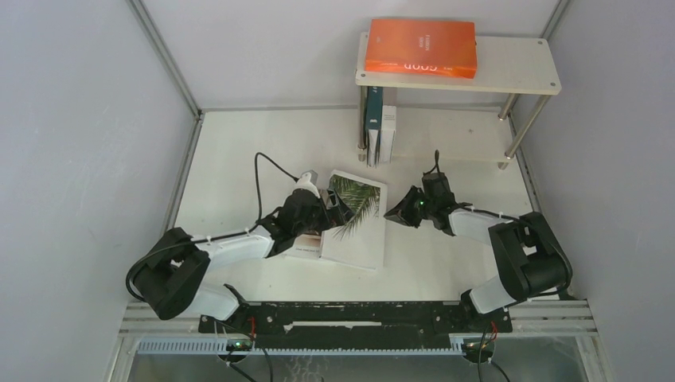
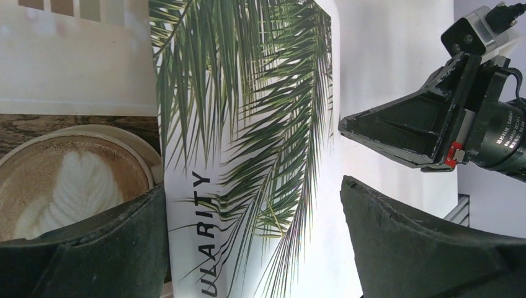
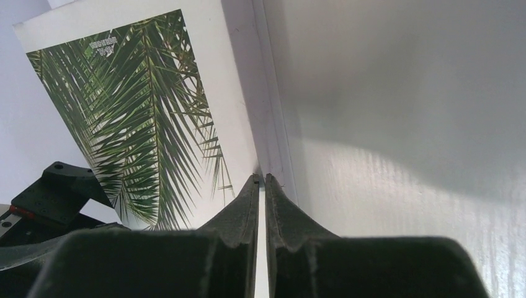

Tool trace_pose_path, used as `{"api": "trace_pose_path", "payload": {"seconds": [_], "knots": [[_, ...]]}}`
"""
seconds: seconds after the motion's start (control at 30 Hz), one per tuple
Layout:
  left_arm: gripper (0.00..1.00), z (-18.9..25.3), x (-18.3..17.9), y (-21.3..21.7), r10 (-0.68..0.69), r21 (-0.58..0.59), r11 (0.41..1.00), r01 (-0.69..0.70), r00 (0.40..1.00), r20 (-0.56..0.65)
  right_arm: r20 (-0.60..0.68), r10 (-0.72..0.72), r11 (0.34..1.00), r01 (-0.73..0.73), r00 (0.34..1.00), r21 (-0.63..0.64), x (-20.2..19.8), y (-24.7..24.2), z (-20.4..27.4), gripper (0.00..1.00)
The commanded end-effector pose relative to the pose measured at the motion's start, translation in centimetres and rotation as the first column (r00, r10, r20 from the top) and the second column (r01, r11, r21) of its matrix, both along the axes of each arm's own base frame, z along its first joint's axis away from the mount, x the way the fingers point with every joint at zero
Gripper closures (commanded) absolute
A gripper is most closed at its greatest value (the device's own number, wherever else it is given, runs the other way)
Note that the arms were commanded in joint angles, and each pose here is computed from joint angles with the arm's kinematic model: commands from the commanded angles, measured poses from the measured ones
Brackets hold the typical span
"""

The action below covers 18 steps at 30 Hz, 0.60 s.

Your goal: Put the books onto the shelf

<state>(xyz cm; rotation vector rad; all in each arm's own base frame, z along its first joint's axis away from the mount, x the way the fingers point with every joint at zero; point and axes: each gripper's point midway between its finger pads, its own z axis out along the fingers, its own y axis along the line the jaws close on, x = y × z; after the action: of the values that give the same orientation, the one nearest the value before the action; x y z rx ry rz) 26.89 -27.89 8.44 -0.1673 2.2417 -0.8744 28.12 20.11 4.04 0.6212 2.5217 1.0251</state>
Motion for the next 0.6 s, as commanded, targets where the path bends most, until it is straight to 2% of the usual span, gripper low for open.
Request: {"api": "trace_pose_path", "payload": {"seconds": [0.0,0.23,0.43,0.57], "knots": [[0.00,1.5,-0.2,-1.5,-0.064,-0.076,0.995,0.066,0.998,0.021,0.040,0.029,0.999,-0.029,0.999,0.013,1.1,1.5,1.1,0.88],[0.01,2.5,-0.8,-1.7,-0.095,-0.102,0.990,0.098,0.995,0.039,0.038,0.037,0.999,-0.037,0.999,0.011,1.2,1.9,1.1,0.88],[0.12,3.7,-1.0,-1.6,-0.107,-0.102,0.988,0.112,0.993,0.055,0.038,0.028,1.000,-0.028,0.999,0.008,1.3,1.9,1.0,0.88],[0.26,4.4,-1.0,-1.2,-0.104,-0.077,0.991,0.108,0.993,0.061,0.044,0.020,1.000,-0.021,0.999,0.013,1.5,1.9,1.3,0.88]]}}
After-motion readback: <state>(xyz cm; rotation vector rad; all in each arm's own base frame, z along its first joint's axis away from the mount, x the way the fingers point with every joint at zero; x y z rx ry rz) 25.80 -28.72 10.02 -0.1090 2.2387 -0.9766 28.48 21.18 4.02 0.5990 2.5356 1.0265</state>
